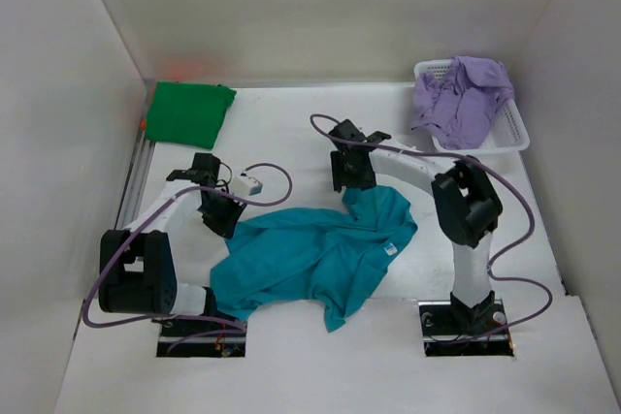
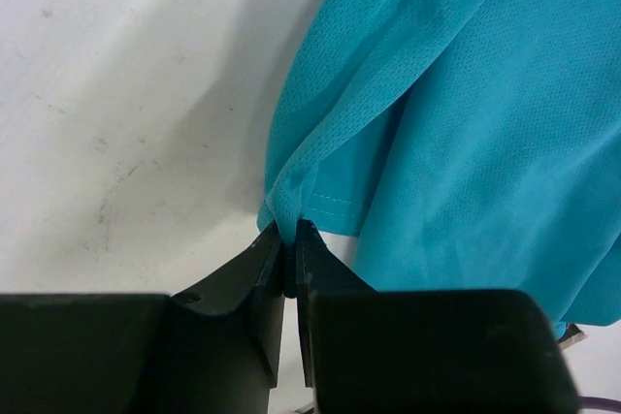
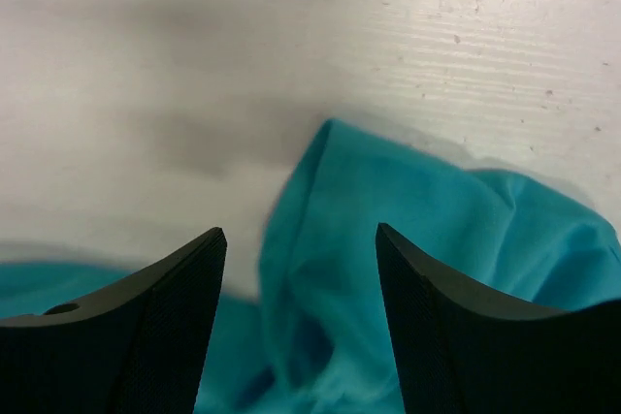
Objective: Fold and stack the t-shirts
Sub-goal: Flatten out the tshirt
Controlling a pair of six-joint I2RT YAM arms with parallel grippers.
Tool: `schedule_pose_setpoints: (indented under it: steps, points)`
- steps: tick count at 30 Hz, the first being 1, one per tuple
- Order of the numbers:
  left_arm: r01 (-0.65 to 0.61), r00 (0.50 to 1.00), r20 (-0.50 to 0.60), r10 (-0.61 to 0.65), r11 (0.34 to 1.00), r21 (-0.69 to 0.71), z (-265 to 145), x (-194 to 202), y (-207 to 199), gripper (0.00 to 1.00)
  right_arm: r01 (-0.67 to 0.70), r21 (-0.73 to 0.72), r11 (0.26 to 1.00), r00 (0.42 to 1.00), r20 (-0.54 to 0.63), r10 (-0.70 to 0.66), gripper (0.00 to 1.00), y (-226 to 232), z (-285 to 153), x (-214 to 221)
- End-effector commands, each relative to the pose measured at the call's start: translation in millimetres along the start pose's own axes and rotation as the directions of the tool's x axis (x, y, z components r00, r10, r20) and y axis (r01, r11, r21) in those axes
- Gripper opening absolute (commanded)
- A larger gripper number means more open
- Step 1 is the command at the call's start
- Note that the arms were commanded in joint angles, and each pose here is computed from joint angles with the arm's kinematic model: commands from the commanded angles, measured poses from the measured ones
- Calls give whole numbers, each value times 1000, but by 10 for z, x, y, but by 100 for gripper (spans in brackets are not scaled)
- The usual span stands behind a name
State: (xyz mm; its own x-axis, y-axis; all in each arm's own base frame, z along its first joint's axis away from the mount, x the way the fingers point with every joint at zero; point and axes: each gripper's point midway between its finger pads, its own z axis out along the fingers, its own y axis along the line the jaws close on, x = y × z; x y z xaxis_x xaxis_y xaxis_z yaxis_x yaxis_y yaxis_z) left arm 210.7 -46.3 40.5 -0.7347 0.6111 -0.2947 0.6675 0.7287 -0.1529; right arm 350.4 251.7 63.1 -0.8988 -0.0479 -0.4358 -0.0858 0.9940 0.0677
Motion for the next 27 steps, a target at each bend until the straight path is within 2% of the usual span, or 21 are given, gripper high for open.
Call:
schedule_pose_setpoints:
  steps: [1, 7, 11, 22, 27]
  points:
    - [-16, 1000, 10, 15, 1000, 18, 37, 11, -31, 6, -14, 64, 998, 999, 51, 11, 68, -137, 145, -254]
    - [-13, 1000, 7, 12, 1000, 21, 48, 6, -24, 6, -39, 109, 993, 999, 2, 39, 60, -341, 436, -147]
    - [-10, 1000, 7, 10, 1000, 20, 49, -7, -10, 6, -56, 115, 992, 998, 14, 54, 59, -380, 503, -193]
    - [-8, 1000, 7, 8, 1000, 20, 46, 4, -20, 6, -45, 168, 985, 974, 227, 6, 60, -404, -20, -801]
    - [-7, 1000, 0, 7, 1000, 26, 66, 24, -41, 6, -2, 157, 988, 988, 154, -23, 64, -429, 185, -720]
